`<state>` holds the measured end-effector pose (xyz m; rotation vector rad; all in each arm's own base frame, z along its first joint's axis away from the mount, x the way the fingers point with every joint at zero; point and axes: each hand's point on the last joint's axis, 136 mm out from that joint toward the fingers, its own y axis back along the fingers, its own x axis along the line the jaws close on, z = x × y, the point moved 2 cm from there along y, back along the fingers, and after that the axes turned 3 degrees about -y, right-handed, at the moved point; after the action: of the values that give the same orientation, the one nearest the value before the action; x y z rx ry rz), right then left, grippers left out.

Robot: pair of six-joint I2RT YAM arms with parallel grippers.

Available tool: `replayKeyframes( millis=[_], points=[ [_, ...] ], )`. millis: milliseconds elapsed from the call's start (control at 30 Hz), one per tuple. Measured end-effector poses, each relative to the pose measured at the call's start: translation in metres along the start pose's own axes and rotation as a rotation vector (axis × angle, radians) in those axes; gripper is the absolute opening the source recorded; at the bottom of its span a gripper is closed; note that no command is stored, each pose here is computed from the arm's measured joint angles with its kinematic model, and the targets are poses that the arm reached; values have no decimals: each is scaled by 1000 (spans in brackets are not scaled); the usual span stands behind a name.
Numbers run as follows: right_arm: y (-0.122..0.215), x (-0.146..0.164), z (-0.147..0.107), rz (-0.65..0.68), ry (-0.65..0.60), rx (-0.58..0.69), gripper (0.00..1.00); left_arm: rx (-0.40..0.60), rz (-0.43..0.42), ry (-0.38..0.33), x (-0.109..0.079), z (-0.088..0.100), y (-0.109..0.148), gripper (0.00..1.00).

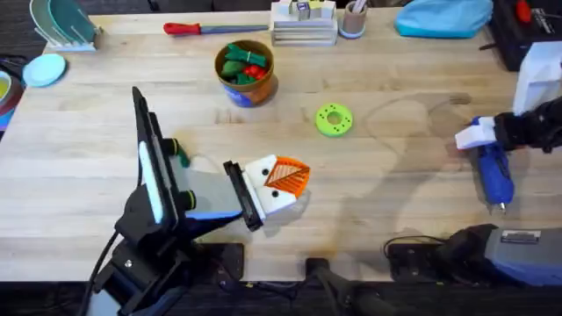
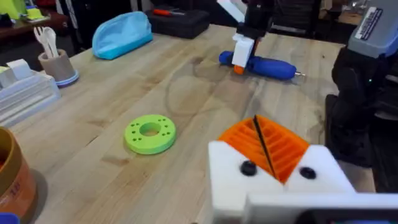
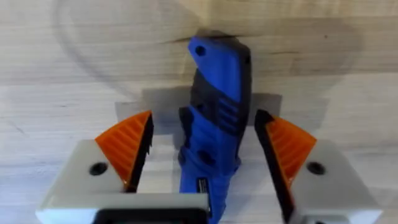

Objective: Pick up the gripper from the table and insert it into the empty holder that is missing its gripper. Then pick up a screw, insert it into the mounting hole, and use the screwdriver to tighten it. Finally, clean up the table by picking up the vegetable and placing it into the bucket.

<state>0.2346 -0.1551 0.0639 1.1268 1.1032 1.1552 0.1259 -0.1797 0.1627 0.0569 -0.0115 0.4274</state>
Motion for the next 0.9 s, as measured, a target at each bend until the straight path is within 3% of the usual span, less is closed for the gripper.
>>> replayKeyframes(
  millis=[33,200,400,567,900],
  points=[
    [-3,0,0,4,4,7,979,0,0,0,0,0,0,8],
    [-10,1,1,16,20,19,669,0,0,0,0,0,0,8],
    [-11,-1,2,6,26,15,387,0,0,0,0,0,0,8],
    [-11,-6,4,-21,33,13,43,0,0,0,0,0,0,8],
    [-10,-2,7,-31,59,14,20,0,0,0,0,0,0,8]
  ],
)
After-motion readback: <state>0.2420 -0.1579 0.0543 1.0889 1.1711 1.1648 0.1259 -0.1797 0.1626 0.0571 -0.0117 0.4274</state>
